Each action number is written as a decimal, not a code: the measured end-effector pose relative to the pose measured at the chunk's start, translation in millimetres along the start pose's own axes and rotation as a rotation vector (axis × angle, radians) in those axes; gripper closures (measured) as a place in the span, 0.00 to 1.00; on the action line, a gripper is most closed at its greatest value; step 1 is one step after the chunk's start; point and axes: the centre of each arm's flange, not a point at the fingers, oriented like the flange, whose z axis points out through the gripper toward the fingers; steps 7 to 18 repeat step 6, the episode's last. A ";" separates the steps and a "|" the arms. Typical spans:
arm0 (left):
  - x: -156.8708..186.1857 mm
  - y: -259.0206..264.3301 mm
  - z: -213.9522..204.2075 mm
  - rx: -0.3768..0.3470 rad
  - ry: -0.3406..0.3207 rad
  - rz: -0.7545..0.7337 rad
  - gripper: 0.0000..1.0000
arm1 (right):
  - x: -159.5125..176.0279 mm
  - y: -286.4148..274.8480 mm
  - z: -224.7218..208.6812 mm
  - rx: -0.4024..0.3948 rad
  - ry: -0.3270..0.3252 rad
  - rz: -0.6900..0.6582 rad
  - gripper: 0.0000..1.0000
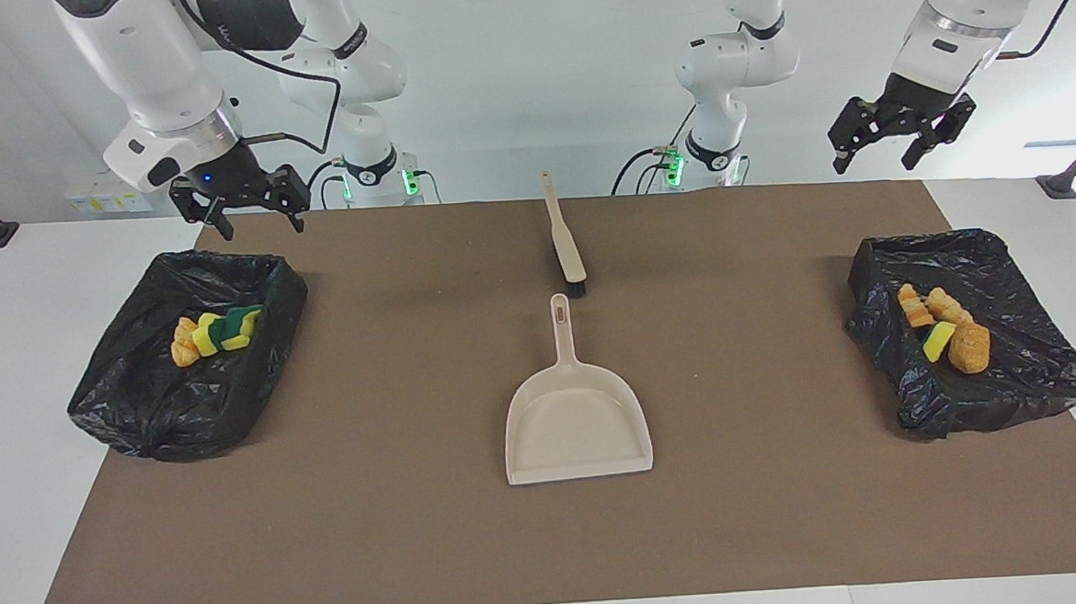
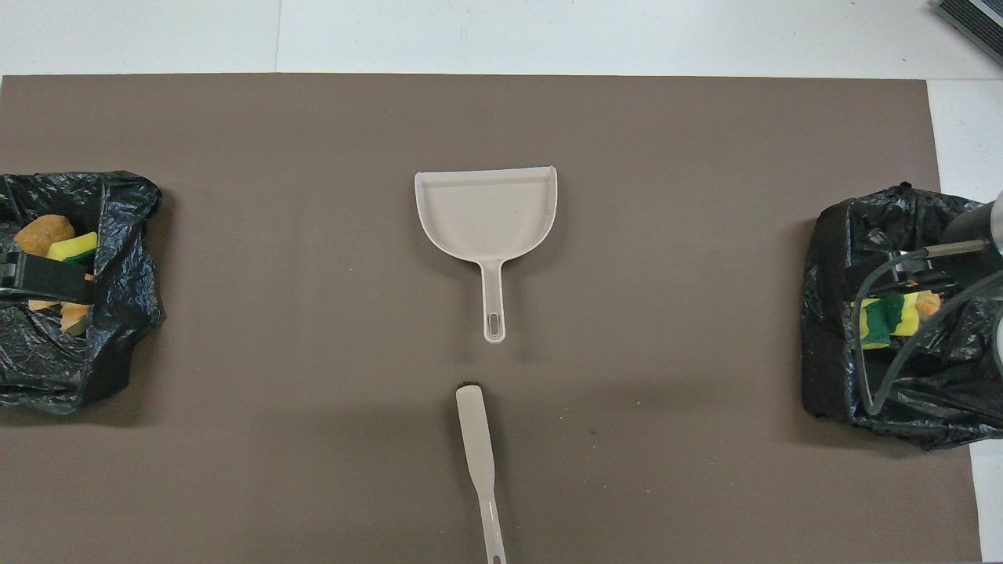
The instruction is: Sweep and dump trash in bin
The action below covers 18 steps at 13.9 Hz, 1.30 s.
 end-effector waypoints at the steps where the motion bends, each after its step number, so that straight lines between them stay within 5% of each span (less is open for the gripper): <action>1: 0.2 -4.3 -0.5 -0.003 0.003 -0.008 0.00 | 0.0 0.0 0.0 0.000 0.000 0.000 0.00; 18: -0.6 -6.1 -2.2 -0.004 0.007 -0.010 0.00 | 0.0 0.0 0.0 0.000 0.000 0.000 0.00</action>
